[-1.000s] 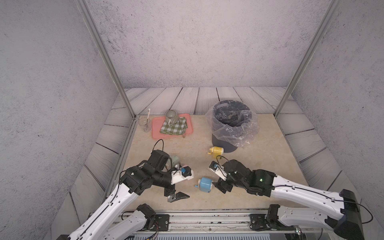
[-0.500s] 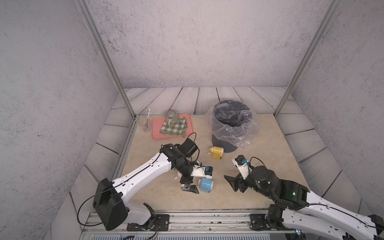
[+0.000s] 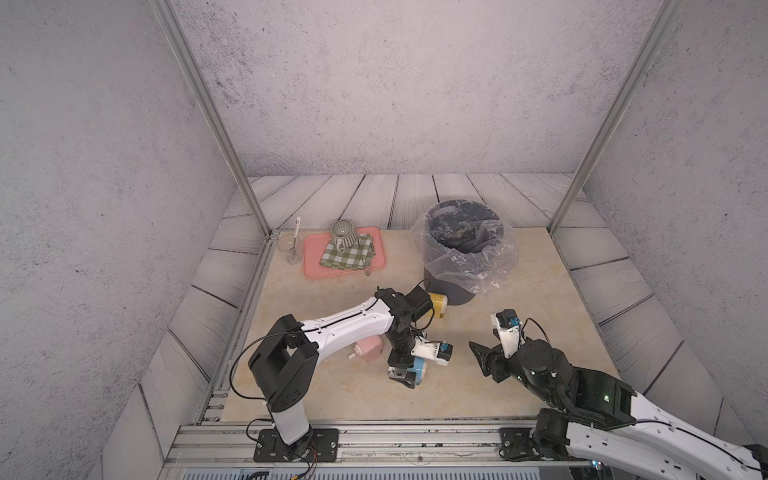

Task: Take out the pencil sharpener tray and clean the shavings
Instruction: Pick up the pencil sharpener from the center of the board.

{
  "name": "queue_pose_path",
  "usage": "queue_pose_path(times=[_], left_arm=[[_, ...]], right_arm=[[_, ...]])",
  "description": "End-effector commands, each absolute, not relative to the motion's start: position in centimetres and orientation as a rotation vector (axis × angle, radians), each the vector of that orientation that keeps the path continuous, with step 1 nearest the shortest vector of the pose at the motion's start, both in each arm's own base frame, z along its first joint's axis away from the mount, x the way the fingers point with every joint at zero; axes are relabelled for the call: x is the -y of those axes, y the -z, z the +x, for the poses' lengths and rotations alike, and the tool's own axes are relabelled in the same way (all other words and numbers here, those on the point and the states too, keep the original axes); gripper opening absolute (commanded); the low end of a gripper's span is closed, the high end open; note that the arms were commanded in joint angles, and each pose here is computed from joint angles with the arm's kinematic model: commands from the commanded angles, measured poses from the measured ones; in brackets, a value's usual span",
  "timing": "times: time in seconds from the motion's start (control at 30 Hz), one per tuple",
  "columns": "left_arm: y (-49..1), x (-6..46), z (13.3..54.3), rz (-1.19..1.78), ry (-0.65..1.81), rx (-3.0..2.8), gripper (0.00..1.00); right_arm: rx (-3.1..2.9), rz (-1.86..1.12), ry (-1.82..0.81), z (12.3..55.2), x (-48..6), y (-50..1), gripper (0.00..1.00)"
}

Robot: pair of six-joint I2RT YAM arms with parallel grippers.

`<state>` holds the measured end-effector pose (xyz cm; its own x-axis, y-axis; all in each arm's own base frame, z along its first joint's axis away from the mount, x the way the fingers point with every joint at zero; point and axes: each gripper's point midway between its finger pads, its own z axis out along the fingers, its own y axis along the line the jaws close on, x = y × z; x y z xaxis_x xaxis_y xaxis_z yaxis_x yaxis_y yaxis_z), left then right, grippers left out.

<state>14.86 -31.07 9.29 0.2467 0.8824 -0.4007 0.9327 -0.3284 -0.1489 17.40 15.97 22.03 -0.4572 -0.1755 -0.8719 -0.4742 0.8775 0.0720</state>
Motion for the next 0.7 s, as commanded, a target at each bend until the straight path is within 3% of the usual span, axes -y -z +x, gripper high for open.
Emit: queue_pose_path(times=[0.0,0.23,0.5,0.57,0.67], left_arm=[[-8.2,31.2,16.2,2.313,0.529,-1.798,0.99],[-5.8,31.4,20.2,2.078,0.289,-1.952,0.99],[-4.6,31.5,19.8,2.070,0.319,-1.943,0.99],[-4.4,31.2,19.3,2.087,0.338,-1.950,0.92],[-4.2,30.9,18.9,2.105,0.351,-1.946,0.69]], right_arm=[[-2.053,-0.443,-0.345,17.6,-15.3,-21.7,0.74],[-2.049,-0.441,-0.359,17.5,-15.4,-21.6,0.74],[-2.058,-0.452,-0.351,17.5,-15.5,-21.4,0.74],[-2.058,-0.453,-0.355,17.5,-15.5,-21.4,0.74],[-2.060,-0.454,-0.352,17.5,-15.6,-21.3,0.74]])
